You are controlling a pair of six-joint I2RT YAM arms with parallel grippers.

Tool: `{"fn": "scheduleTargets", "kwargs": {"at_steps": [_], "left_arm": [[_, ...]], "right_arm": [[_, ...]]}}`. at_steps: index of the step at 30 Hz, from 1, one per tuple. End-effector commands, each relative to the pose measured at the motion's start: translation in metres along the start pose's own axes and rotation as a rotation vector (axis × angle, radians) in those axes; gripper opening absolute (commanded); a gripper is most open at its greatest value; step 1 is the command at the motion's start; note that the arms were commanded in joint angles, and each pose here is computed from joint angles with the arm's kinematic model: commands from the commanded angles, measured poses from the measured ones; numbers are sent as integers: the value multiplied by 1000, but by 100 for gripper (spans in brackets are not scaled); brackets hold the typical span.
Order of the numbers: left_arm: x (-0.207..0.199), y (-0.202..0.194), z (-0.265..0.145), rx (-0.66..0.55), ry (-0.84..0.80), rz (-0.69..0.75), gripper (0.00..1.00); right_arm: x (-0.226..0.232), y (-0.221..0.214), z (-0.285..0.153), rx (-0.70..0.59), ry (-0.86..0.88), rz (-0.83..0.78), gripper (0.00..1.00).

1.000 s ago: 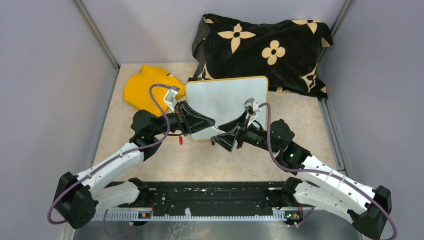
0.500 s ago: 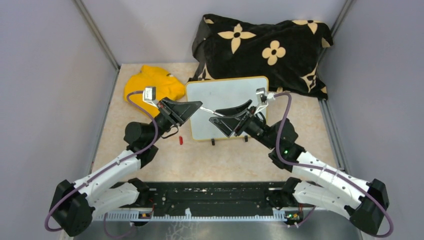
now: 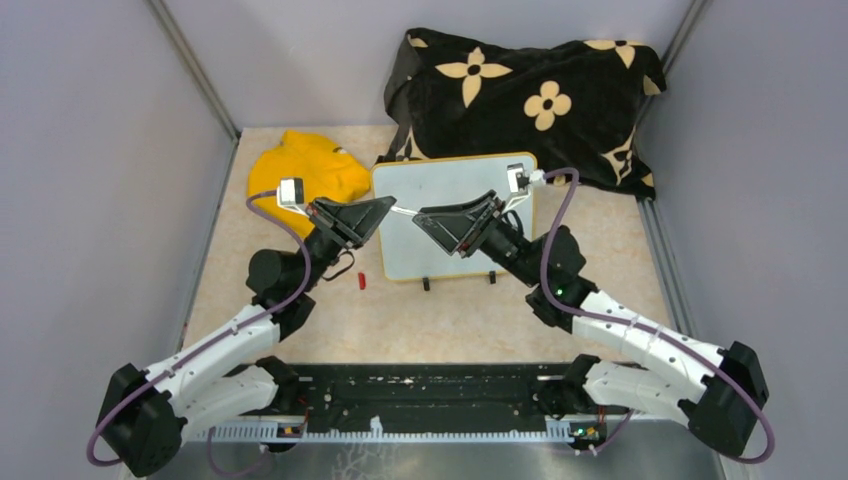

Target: Write a sentence on the whiteboard

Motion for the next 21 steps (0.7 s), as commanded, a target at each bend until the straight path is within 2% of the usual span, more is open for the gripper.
{"fn": "scheduleTargets", "kwargs": {"at_steps": [1,4,7,17,21], "left_arm": [[-7,3,-1,-19,-19,-3,0],[-7,2,-2,-14,-17,-4,0],[-6,0,-2,-7,-17,-7,0],[-7,-6,-2,36,-20,-15,0],[-9,-5,-3,33,-22,-12,0]], "right_arm": [[30,18,11,-29,94,11,42],[29,17,11,-24,91,15,36],[28,15,13,-14,85,20,33],[27,14,12,-2,78,19,34],[26,19,8,0,81,13,40]]}}
Point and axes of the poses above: each gripper's point midway between its finger pads, its own z axis out along the fingers, its own x axis along the line the jaws close on, y = z × x, the point moved 3 cm from there along -z, back along the fingers, and after that the axes turned 8 degrees about z, right-handed, at the moved point
